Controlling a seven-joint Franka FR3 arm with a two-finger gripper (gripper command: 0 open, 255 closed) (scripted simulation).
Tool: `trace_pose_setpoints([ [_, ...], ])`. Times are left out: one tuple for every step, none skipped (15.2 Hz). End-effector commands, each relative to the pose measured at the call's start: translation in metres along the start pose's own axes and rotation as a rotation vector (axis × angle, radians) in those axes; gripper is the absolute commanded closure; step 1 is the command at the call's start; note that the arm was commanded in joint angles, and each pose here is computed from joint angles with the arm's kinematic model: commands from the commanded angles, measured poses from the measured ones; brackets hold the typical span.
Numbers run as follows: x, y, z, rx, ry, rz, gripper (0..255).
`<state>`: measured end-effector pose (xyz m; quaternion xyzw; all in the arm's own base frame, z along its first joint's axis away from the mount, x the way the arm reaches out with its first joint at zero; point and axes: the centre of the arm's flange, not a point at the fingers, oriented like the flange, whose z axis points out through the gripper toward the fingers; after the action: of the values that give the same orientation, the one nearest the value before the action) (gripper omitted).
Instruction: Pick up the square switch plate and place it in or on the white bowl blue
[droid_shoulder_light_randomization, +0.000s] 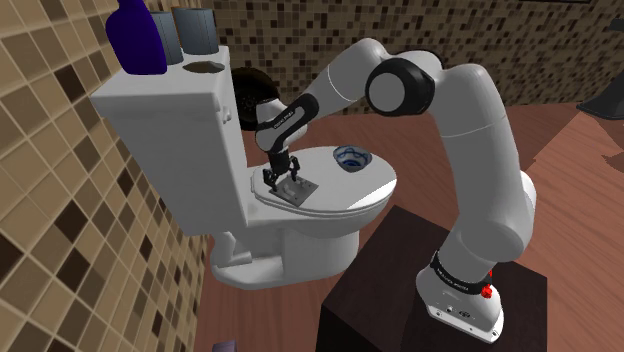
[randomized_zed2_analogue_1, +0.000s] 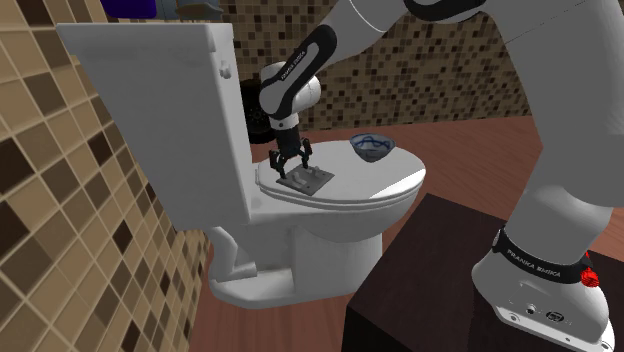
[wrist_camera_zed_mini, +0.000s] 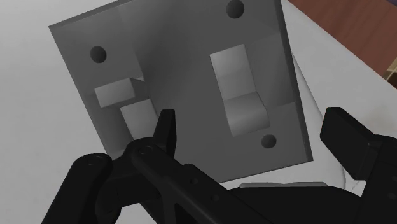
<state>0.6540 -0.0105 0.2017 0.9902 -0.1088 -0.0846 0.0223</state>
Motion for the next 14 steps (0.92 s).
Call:
trace_pose_setpoints([
  [0.0006, -0.0001, 0.0070, 0.000, 0.000, 0.000, 0],
  [0.0006, -0.0001, 0.0070, 0.000, 0.000, 0.000, 0],
  [0.0006, -0.0001, 0.0070, 0.000, 0.000, 0.000, 0],
  [0.0006, -0.0001, 0.0070, 0.000, 0.000, 0.000, 0],
  [0.0006, -0.0001, 0.0070, 0.000, 0.000, 0.000, 0],
  [0.0006, -0.0001, 0.0070, 0.000, 0.000, 0.000, 0],
  [0.0006, -0.0001, 0.0070, 0.000, 0.000, 0.000, 0],
  [0.0006, -0.0001, 0.0070, 0.000, 0.000, 0.000, 0],
  [0.0006, -0.0001, 0.0070, 0.000, 0.000, 0.000, 255],
  [0.0006, -0.0001, 0.0070, 0.000, 0.000, 0.000, 255],
  [0.0006, -0.0001, 0.0070, 0.000, 0.000, 0.000, 255],
  [0.0006, -0.0001, 0.0070, 0.000, 0.000, 0.000, 255],
  [0.0006, -0.0001, 0.0070, 0.000, 0.000, 0.000, 255],
  [0.0006, -0.0002, 0.0071, 0.000, 0.000, 0.000, 255],
])
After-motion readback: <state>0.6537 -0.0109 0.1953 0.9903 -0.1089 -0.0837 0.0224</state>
